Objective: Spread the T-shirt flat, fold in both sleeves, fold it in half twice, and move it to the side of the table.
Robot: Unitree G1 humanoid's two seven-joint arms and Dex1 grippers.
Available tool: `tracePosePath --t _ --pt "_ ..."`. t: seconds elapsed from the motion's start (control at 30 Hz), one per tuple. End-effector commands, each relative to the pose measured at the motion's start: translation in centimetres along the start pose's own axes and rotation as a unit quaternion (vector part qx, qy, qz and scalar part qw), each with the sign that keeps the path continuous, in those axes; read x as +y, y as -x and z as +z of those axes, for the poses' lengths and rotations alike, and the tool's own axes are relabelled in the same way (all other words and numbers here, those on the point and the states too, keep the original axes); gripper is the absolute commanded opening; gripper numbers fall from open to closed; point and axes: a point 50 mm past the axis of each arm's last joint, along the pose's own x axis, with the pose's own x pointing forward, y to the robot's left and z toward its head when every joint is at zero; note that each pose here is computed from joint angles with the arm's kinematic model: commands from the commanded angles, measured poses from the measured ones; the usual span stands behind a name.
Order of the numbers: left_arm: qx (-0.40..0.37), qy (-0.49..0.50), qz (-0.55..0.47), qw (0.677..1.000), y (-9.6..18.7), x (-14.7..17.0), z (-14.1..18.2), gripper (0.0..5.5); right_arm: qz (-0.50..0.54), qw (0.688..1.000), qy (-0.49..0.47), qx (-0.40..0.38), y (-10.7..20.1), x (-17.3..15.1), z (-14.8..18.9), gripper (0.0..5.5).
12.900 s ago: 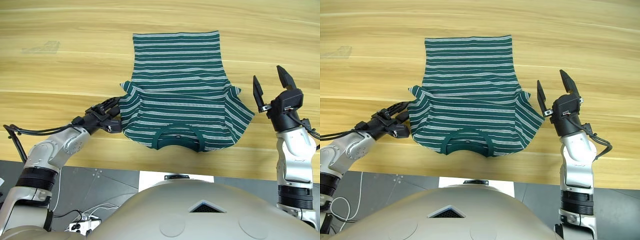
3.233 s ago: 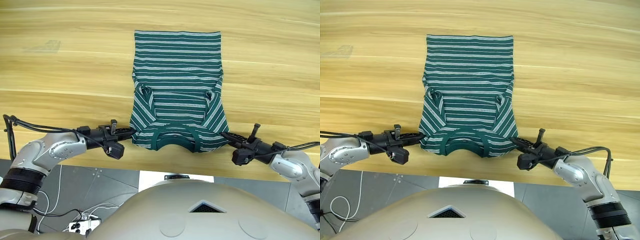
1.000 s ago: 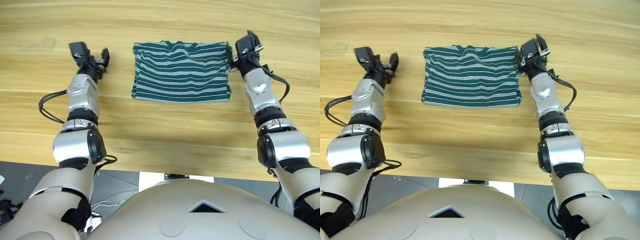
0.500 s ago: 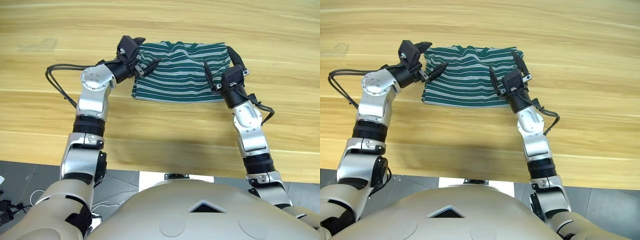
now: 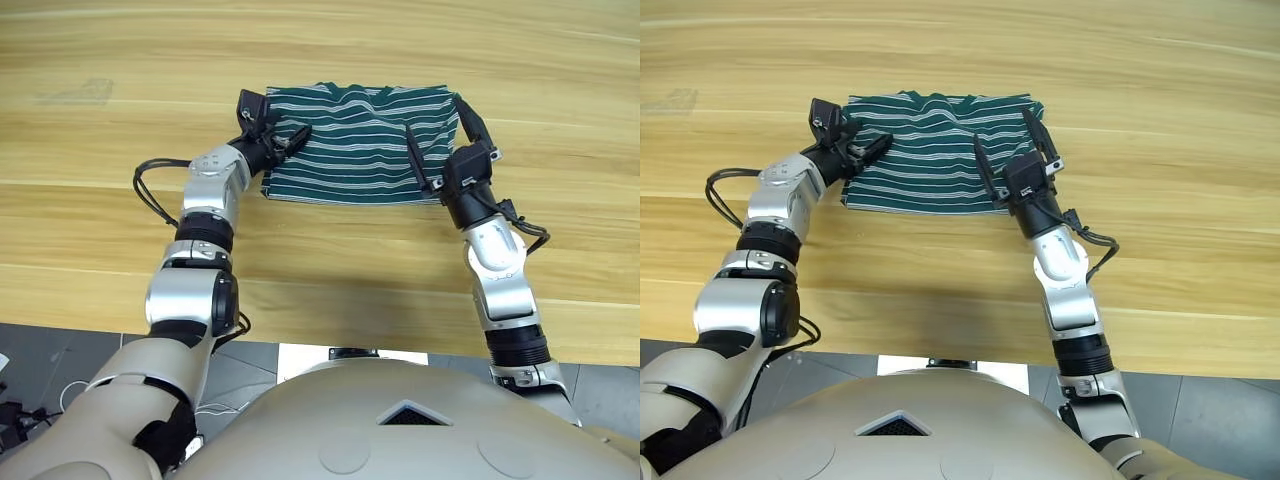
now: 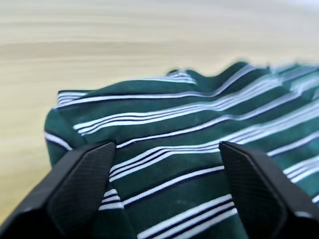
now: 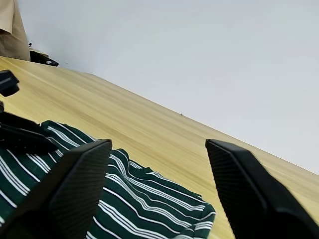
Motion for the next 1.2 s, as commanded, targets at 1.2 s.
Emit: tracePosePath --t 1.2 --pt "0.006 -0.203 -0.231 0.952 4.5 -10.5 -2.8 3.84 -0.053 0.995 -0.007 0.088 1.4 0.4 -4.3 3.48"
